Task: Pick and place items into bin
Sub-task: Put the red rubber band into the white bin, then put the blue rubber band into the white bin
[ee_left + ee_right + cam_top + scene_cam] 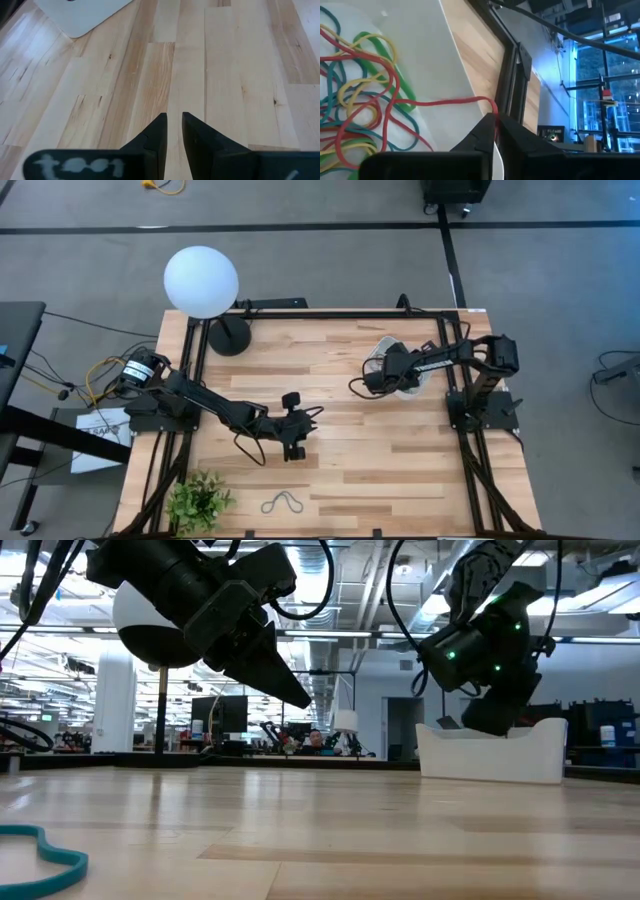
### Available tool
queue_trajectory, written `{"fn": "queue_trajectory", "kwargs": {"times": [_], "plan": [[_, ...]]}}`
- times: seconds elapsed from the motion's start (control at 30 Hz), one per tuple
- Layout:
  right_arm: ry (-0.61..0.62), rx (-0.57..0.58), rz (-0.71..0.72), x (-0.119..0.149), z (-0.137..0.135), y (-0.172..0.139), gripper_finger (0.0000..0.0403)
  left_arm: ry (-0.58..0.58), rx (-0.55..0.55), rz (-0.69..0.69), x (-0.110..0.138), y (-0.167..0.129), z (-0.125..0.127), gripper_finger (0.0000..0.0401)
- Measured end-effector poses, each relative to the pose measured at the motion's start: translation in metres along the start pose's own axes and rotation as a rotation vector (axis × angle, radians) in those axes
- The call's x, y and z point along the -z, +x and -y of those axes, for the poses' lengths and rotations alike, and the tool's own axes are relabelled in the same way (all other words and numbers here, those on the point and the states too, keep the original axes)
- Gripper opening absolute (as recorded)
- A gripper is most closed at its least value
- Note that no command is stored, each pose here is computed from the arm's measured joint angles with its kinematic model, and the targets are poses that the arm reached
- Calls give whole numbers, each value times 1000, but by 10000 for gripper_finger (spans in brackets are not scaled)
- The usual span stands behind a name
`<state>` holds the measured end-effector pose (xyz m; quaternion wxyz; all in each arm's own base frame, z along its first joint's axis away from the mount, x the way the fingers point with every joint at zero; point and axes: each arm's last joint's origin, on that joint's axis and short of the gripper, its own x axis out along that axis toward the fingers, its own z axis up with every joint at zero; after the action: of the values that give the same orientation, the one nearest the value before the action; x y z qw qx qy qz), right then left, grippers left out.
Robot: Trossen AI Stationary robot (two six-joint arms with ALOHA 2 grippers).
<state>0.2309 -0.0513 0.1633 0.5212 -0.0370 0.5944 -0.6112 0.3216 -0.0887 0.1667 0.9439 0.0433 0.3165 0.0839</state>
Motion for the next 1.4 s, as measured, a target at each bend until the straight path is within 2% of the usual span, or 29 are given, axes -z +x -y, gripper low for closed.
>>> {"fn": "queue_trajectory", "kwargs": {"times": [0.23, 0.43, 0.57, 0.8, 0.9, 1.03, 1.1, 1.2, 1.27, 1.4], "plan": [[-12, -8, -10, 1, -1, -1, 61, 0, -1, 0, 0, 0, 0, 50], [-37, -74, 6, 11, -9, -15, 68, 5, -1, 1, 0, 0, 0, 50], [-58, -149, 68, 16, -15, -42, 69, 5, -6, 1, 0, 0, 0, 50], [-95, -322, 251, 26, -16, -110, 69, 8, -10, -27, 1, -3, -2, 50], [-179, -413, 350, 38, -5, -139, 69, -5, -5, -48, -2, -16, -4, 50], [-288, -550, 481, 61, 14, -170, 69, -37, 19, -49, -10, -47, -7, 50], [-337, -625, 552, 74, 27, -181, 69, -36, 72, -46, -15, -64, -9, 50], [-348, -754, 641, 92, 46, -196, 69, -87, 209, -54, -20, -86, -9, 50], [-343, -842, 691, 102, 60, -204, 69, -134, 329, -59, -23, -95, -6, 50], [-395, -994, 821, 119, 78, -220, 69, -155, 520, -93, -22, -106, 7, 50]]}}
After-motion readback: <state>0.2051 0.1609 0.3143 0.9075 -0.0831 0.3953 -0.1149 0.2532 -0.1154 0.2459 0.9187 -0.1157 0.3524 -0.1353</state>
